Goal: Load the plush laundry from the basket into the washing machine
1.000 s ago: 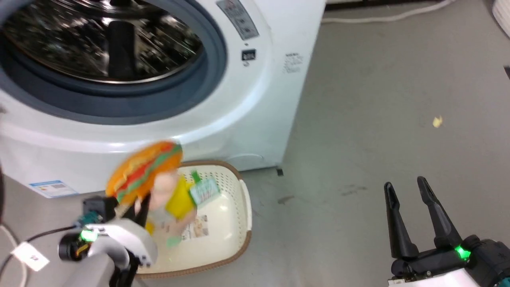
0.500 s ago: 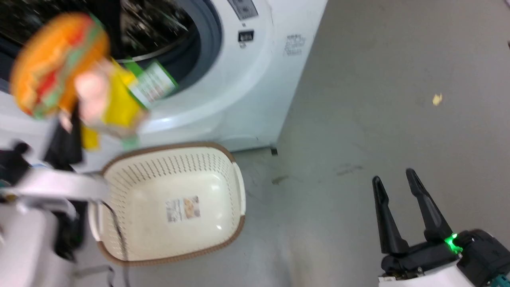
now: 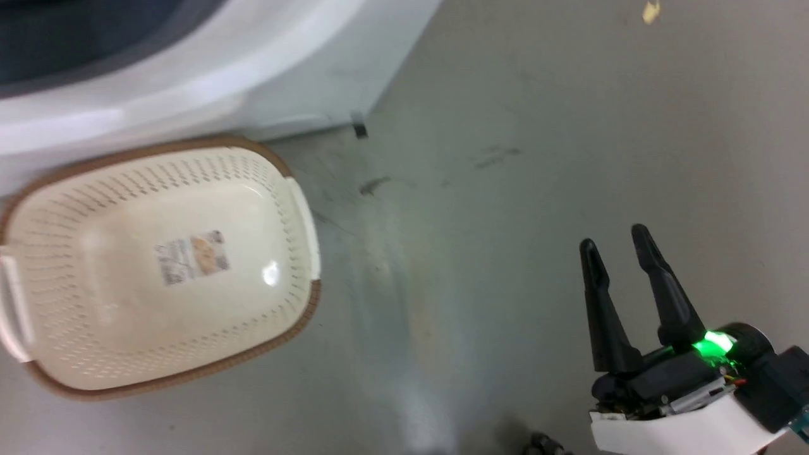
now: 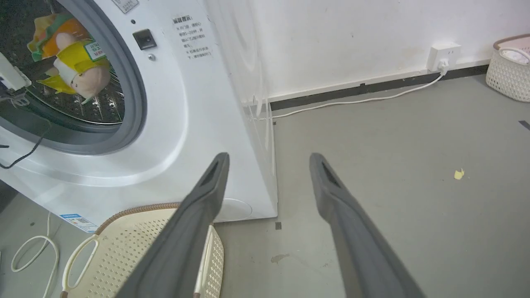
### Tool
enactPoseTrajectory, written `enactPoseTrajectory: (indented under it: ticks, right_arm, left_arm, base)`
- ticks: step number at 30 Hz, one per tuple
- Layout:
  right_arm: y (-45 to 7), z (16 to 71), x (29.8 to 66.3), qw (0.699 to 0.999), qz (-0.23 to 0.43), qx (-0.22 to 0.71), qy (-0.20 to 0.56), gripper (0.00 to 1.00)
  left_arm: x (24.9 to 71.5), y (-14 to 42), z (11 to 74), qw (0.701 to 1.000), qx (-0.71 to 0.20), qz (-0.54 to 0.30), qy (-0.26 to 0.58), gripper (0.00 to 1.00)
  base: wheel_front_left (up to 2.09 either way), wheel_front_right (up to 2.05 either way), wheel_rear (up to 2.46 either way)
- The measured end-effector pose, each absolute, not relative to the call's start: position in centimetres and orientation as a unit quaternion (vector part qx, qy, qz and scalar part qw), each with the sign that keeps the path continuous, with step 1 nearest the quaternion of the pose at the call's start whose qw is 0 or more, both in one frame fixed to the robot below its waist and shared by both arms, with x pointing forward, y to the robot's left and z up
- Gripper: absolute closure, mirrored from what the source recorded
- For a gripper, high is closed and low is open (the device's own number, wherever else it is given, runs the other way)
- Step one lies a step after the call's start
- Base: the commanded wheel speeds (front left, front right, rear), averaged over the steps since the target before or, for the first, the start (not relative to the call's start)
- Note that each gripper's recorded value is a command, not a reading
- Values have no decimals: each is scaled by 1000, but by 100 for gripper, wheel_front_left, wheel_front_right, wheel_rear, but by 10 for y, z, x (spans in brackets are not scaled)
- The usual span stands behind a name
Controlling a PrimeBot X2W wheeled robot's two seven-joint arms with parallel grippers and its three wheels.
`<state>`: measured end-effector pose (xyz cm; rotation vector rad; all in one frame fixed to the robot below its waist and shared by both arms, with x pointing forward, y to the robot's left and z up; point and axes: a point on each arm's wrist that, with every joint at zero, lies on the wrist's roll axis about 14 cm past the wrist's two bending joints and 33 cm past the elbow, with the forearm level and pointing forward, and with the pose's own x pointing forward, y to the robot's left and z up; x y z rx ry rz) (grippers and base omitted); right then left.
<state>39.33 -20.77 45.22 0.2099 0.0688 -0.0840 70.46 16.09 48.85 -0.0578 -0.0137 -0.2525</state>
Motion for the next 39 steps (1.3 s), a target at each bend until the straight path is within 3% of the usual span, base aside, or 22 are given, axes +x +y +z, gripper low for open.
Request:
enactPoseTrajectory:
  ticks: [8,11,25,26,27,39]
  right_arm:
    - [-215,431,395,990,-62,108,66,0]
    - [-219,424,395,989,-70,108,77,0]
    - [-219,422,396,988,-72,114,78,0]
    - [-219,423,397,988,-71,114,76,0]
    - [-219,425,397,988,-70,114,73,0]
    - [-222,463,400,996,-52,77,16,0]
  left_arm:
    - [766,148,447,991,3,-121,58,100]
    - [782,142,405,985,29,-116,121,100]
    - [784,143,364,973,58,-119,190,99]
    - [783,143,365,973,59,-118,189,5]
    - [782,144,367,973,60,-118,187,0]
    - [744,151,407,983,28,-110,146,0]
  base:
    - [0,0,0]
    - [0,0,0]
    - [0,0,0]
    - [0,0,0]
    - [0,0,0]
    - [0,0,0]
